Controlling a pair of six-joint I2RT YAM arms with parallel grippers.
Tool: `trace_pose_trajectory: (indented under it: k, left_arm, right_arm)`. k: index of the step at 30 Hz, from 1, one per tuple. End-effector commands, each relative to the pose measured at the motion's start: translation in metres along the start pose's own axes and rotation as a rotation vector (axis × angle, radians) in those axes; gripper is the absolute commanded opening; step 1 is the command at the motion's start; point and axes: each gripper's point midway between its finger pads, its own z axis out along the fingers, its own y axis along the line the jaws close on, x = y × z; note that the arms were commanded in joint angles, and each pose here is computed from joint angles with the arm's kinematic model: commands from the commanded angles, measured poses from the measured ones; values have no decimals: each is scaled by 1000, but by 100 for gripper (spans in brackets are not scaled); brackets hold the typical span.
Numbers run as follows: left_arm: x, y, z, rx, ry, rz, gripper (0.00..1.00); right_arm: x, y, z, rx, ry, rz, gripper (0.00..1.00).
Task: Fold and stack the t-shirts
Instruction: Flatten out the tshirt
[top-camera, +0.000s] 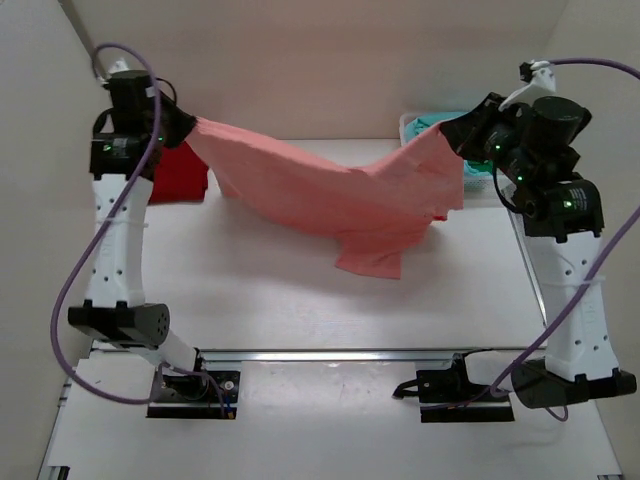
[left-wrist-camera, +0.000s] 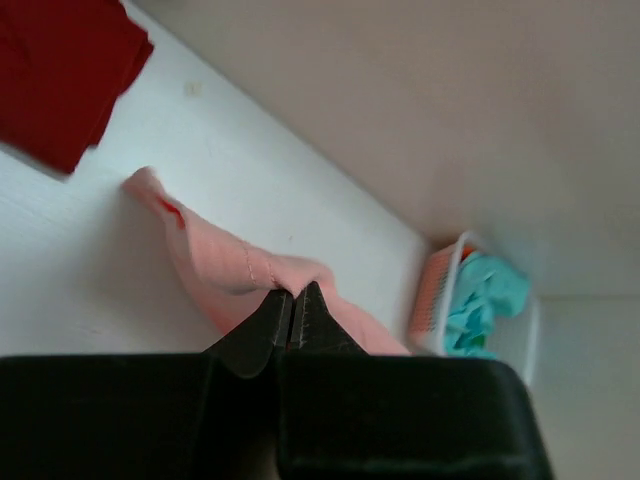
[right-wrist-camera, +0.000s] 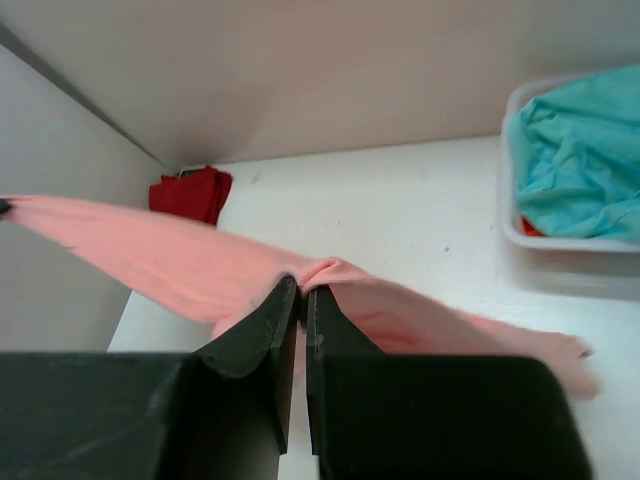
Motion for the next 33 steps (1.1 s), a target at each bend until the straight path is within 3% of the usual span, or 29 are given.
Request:
trace_pose_trajectory:
  k: [1, 5, 10, 14, 19, 22, 26, 29, 33]
  left_arm:
    - [-54, -15, -78, 106, -159, -91, 0]
    - [-75, -29, -148, 203, -299, -104, 0]
    - [-72, -29, -230, 334, -403, -132, 0]
    - [-67, -34, -271, 440, -423, -168, 0]
    - [-69, -38, -301, 505, -421, -237, 0]
    - [-56, -31, -293, 490, -382, -262, 0]
    - [-34, -19, -249, 413, -312, -276, 0]
    - [-11, -7, -206, 361, -260, -282, 0]
    - [32, 29, -131, 260, -197, -306, 0]
  right_arm:
    - [-68, 17, -49, -33, -244, -92, 0]
    - [-110, 10, -116, 25, -456, -176, 0]
    - [-140, 40, -195, 37, -667, -269, 0]
    - [-158, 63, -251, 8, -804, -306, 0]
    - [-164, 91, -291, -72, -878, -337, 0]
    - [-167, 99, -286, -119, -856, -323, 0]
    - [-156, 92, -240, -154, -745, -301, 0]
    - [-132, 74, -184, -169, -602, -246, 0]
    - [-60, 28, -88, -171, -333, -118, 0]
